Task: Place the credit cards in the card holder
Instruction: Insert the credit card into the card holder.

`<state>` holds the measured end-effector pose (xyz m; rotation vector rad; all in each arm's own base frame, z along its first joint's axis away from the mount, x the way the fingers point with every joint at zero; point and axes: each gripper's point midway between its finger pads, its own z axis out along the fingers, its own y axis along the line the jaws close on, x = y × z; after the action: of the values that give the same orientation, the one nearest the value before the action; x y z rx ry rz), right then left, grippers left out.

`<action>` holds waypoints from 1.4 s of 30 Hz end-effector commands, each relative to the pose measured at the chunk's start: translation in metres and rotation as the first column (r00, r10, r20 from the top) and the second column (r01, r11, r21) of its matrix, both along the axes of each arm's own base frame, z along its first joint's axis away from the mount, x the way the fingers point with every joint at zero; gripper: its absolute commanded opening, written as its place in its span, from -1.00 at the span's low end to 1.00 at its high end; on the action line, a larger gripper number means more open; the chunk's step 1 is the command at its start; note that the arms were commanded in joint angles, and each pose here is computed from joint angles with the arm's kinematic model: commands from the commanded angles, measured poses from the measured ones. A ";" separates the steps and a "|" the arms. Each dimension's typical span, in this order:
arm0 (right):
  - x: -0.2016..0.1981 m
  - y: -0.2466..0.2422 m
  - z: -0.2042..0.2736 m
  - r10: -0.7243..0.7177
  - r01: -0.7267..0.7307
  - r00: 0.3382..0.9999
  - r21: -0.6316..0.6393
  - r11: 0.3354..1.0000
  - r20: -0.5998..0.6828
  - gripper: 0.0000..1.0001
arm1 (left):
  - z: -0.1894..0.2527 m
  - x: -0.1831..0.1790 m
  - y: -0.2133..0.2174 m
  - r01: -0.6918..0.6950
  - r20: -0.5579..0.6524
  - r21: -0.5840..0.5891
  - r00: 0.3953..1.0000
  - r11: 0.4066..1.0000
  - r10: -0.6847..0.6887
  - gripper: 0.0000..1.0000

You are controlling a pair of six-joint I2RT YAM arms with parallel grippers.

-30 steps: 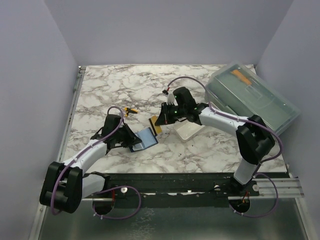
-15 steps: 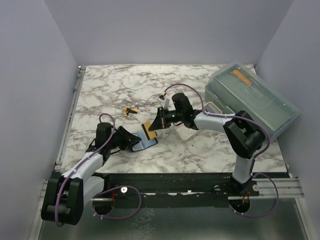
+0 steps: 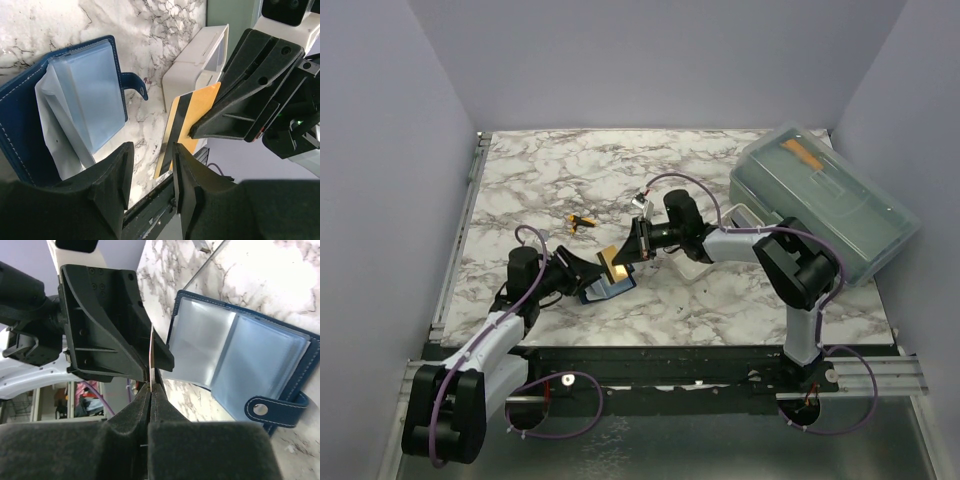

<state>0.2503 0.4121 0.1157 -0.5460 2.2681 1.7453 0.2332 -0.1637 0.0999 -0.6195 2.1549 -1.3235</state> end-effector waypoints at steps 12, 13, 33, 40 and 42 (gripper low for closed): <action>-0.010 0.006 -0.014 0.067 -0.059 0.992 0.079 0.995 -0.110 -0.99 | 0.010 -0.001 -0.004 0.037 0.051 -0.028 0.998 0.999 -0.036 -0.37; -0.009 0.006 -0.015 0.064 -0.055 0.992 0.079 0.995 -0.112 -0.99 | 0.010 -0.001 -0.004 0.037 0.052 -0.028 0.998 0.999 -0.035 -0.40; -0.009 0.016 -0.029 0.046 -0.035 0.986 0.074 0.997 -0.158 -0.99 | 0.010 0.003 0.001 -0.002 0.073 -0.024 0.997 1.000 0.003 -0.86; -0.010 0.023 -0.030 0.045 -0.030 0.985 0.088 0.996 -0.167 -0.99 | 0.014 0.005 0.001 -0.005 0.084 -0.032 0.996 0.999 0.008 -0.65; -0.010 0.025 -0.030 0.041 -0.026 0.984 0.089 0.996 -0.172 -1.00 | 0.014 0.005 0.001 -0.006 0.084 -0.031 0.996 0.999 0.009 -0.66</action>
<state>0.2440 0.4238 0.0932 -0.4304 2.2977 1.9648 0.2328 -0.1605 0.0967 -0.6276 2.1385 -1.3247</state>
